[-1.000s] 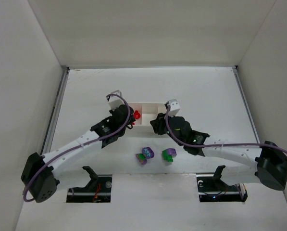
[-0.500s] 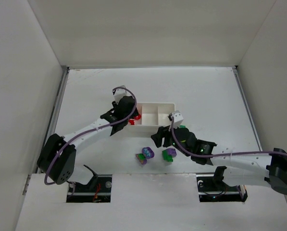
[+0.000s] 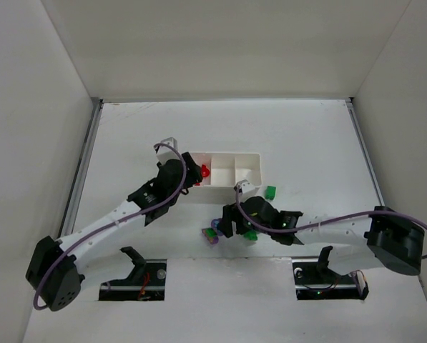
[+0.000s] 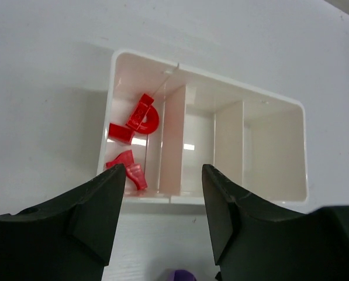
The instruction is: Sort the legos into containers by color
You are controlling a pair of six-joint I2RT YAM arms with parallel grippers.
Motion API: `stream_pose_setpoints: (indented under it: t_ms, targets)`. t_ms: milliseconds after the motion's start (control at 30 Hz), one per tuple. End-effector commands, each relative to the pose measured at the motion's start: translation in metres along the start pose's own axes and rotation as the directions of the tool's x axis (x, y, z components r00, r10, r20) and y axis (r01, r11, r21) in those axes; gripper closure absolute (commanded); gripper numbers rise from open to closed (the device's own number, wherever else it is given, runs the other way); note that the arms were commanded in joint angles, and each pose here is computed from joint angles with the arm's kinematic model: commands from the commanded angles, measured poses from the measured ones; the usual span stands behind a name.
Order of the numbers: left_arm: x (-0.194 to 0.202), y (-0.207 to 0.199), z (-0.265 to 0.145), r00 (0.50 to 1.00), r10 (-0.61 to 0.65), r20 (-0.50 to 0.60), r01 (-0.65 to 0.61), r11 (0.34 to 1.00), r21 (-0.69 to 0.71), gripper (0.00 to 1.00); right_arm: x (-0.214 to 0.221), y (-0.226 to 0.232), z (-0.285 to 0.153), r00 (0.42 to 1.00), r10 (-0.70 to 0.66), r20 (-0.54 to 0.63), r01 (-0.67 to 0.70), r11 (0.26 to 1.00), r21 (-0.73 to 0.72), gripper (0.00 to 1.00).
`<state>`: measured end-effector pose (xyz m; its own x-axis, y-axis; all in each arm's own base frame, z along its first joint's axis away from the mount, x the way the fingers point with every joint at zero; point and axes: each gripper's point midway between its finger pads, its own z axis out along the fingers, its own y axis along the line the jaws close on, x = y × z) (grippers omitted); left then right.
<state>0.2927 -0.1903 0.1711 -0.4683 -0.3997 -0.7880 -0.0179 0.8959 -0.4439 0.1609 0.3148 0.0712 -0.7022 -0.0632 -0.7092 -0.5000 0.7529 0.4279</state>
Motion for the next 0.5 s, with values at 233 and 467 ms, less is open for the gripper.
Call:
stream_pose_setpoints:
  t_ms: [233, 467]
  targets:
    - [0.038, 0.054, -0.036, 0.997, -0.051, -0.063, 0.047, 0.996, -0.071, 0.48, 0.002, 0.018, 0.021, 0.992, 0.119, -0.041, -0.122, 0.988, -0.092, 0.33]
    - [0.057, 0.066, -0.046, 0.992, -0.075, -0.100, 0.067, 0.995, -0.080, 0.48, -0.001, 0.020, 0.023, 0.980, 0.193, -0.049, -0.198, 0.969, -0.150, 0.51]
